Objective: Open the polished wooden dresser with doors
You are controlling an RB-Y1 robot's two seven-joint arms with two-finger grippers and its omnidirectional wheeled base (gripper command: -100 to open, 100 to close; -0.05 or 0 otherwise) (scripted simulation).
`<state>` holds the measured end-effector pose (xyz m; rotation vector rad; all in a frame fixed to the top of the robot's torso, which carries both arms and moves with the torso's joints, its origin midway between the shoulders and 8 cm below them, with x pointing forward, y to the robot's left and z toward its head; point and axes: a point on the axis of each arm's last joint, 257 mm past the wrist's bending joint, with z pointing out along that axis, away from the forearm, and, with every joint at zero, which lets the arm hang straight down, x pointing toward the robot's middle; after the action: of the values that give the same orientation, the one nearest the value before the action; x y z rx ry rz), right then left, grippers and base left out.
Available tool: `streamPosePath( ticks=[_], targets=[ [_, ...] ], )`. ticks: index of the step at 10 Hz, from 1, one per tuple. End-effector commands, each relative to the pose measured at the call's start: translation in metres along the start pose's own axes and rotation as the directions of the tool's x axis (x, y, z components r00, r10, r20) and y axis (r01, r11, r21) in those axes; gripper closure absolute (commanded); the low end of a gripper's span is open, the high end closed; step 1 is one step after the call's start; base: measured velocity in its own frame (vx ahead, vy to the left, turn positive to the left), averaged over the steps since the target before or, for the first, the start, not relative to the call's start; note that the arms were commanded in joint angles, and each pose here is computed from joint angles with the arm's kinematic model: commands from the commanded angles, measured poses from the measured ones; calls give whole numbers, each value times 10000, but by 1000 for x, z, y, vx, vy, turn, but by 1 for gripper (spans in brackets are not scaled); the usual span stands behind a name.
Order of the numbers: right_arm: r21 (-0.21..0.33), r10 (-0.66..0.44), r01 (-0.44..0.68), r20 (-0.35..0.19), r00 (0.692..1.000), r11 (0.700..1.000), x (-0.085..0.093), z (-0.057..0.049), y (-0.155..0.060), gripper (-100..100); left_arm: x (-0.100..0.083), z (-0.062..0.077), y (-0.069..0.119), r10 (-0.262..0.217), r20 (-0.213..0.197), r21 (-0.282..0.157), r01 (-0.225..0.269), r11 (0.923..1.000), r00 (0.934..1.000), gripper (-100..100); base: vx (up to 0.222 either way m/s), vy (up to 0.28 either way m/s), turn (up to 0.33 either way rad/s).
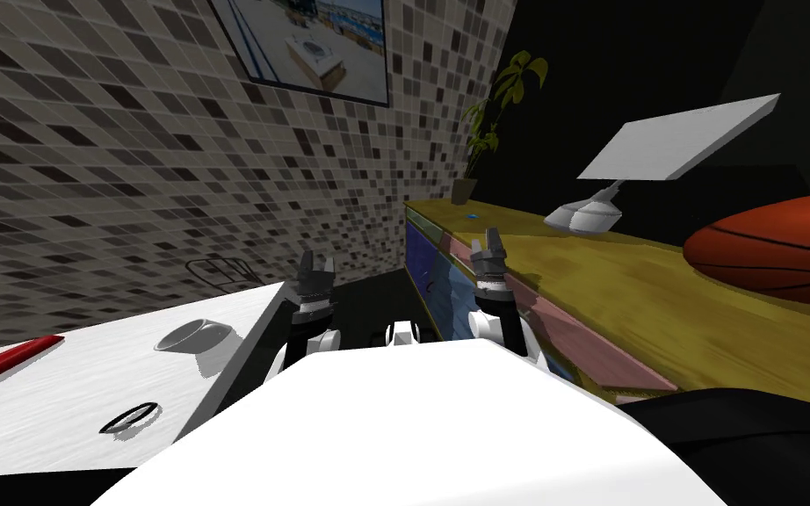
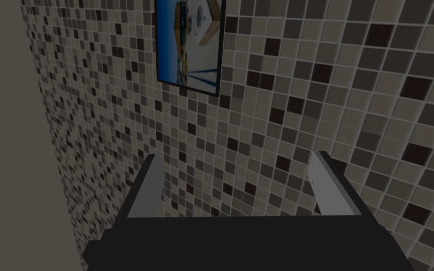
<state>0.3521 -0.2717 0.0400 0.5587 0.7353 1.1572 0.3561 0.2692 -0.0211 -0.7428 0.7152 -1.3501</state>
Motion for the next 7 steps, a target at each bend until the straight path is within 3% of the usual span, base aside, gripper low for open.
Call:
streamPosePath(
  ticks=[1,4,7],
  targets=[
    [143,-917,928,-644,9937,9956,5,-4,-8,-100,0,0,0,0,0,-1,0,10000,10000,0,69,40,-51],
    [262,-2414,2483,-1550,9580,9683,8,-13,-22,-100,0,0,0,-1,1,-1,1,10000,10000,0,80,72,-70],
    [113,-4157,4333,-2608,8713,9012,8,-25,-39,-100,0,0,0,0,1,-2,0,10000,10000,0,122,81,-84]
  ],
)
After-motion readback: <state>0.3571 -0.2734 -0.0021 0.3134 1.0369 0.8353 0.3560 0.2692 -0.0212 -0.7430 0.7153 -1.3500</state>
